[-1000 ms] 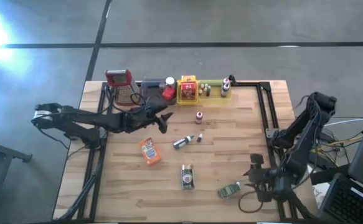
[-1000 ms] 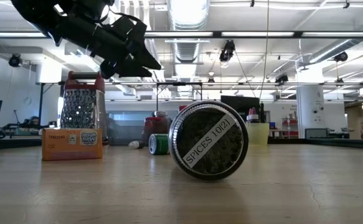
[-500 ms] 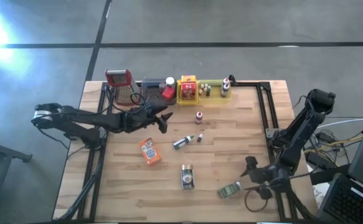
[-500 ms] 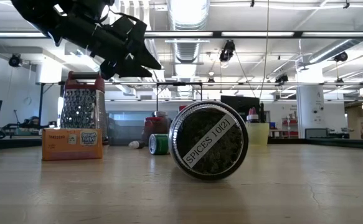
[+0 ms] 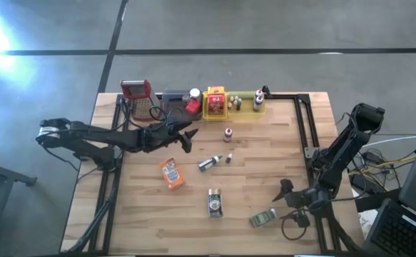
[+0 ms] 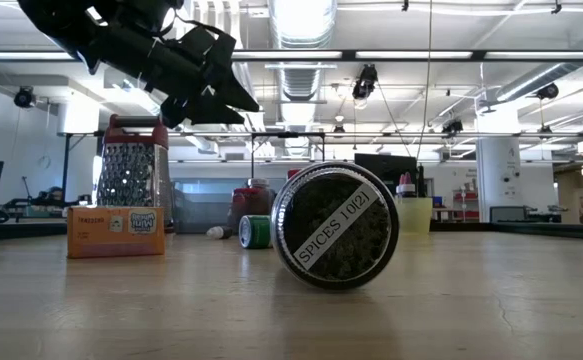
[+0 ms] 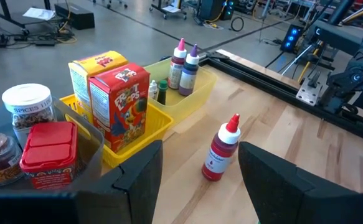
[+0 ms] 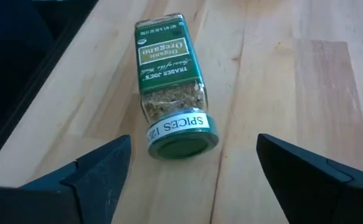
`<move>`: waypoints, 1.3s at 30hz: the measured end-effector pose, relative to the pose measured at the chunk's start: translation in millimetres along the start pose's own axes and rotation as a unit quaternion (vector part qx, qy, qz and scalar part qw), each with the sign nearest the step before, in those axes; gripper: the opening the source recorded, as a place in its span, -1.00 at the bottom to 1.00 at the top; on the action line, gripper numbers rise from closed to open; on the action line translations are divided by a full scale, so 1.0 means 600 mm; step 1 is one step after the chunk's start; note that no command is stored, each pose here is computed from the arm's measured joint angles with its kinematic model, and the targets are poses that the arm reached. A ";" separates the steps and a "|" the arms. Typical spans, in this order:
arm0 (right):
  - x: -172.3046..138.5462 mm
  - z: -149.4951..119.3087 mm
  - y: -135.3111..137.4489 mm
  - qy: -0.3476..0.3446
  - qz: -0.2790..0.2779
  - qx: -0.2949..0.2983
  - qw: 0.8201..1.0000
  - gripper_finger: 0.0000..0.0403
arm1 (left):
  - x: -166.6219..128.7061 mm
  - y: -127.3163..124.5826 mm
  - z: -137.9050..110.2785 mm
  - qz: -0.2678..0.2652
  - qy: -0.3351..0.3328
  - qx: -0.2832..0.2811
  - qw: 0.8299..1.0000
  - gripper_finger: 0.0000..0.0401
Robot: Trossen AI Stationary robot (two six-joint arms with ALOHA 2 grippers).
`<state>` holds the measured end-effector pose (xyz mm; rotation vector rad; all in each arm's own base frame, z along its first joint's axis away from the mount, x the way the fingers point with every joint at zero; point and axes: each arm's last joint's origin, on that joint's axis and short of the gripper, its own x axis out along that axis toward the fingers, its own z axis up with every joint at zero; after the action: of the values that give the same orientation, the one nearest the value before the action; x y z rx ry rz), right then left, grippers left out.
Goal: Pick & Place Kitchen Items
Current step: Put the green seasoning bottle into the black bin
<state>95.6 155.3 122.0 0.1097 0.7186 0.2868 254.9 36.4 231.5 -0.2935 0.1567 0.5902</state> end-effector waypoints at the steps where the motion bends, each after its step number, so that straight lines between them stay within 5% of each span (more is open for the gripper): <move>1: 0.001 -0.002 0.000 -0.003 0.002 0.002 1.000 0.71 | 0.000 0.000 0.000 0.000 0.000 0.000 1.000 0.08; 22: 0.073 -0.022 0.033 0.001 -0.044 -0.020 0.999 0.56 | 0.000 0.000 -0.001 0.001 0.003 -0.007 1.000 0.08; 36: 0.078 0.003 0.057 0.025 -0.064 -0.034 0.997 -0.02 | 0.000 0.001 -0.004 0.004 0.010 -0.004 1.000 0.08; 39: 0.075 0.014 0.058 0.028 -0.072 -0.033 0.996 -0.03 | 0.000 0.001 -0.004 0.004 0.010 -0.004 1.000 0.08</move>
<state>125.6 201.5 106.5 -0.0124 0.7670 0.1760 254.3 36.2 229.3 -0.3059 0.1759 0.5958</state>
